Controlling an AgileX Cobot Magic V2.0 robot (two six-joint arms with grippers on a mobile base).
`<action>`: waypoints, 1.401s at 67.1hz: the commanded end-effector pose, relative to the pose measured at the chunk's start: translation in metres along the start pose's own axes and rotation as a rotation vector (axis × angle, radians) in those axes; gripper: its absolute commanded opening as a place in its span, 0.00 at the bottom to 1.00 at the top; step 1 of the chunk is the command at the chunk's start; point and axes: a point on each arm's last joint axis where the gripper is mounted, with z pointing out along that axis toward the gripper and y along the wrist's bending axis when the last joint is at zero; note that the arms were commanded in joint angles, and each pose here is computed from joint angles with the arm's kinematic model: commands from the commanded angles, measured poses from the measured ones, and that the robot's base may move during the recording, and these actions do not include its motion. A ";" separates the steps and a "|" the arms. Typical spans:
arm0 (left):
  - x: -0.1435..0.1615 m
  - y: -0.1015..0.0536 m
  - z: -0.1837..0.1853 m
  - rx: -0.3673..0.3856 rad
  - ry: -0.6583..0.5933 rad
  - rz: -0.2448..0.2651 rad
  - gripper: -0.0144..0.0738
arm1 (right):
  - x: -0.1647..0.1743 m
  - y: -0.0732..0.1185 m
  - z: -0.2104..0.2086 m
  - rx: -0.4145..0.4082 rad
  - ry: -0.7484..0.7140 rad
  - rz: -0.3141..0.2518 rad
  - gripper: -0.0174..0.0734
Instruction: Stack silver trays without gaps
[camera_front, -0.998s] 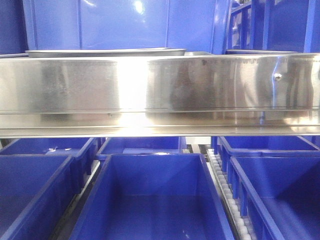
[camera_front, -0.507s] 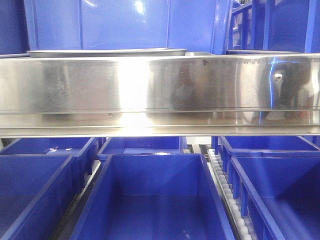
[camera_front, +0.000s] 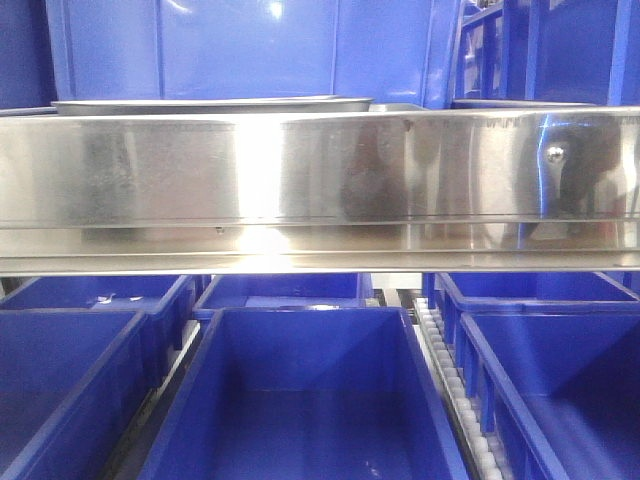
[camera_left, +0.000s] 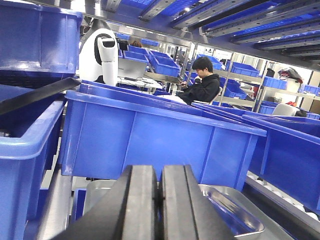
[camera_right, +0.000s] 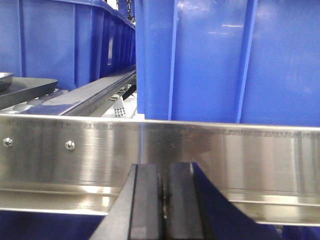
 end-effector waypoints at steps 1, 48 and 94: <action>-0.002 -0.001 -0.001 0.007 -0.022 -0.001 0.16 | -0.002 0.000 0.000 0.000 -0.020 0.005 0.17; 0.006 0.011 -0.003 -0.130 0.005 0.244 0.16 | -0.002 0.000 0.000 0.000 -0.020 0.005 0.17; 0.136 0.035 -0.035 -0.222 0.081 0.181 0.16 | -0.002 0.000 0.000 0.000 -0.020 0.005 0.17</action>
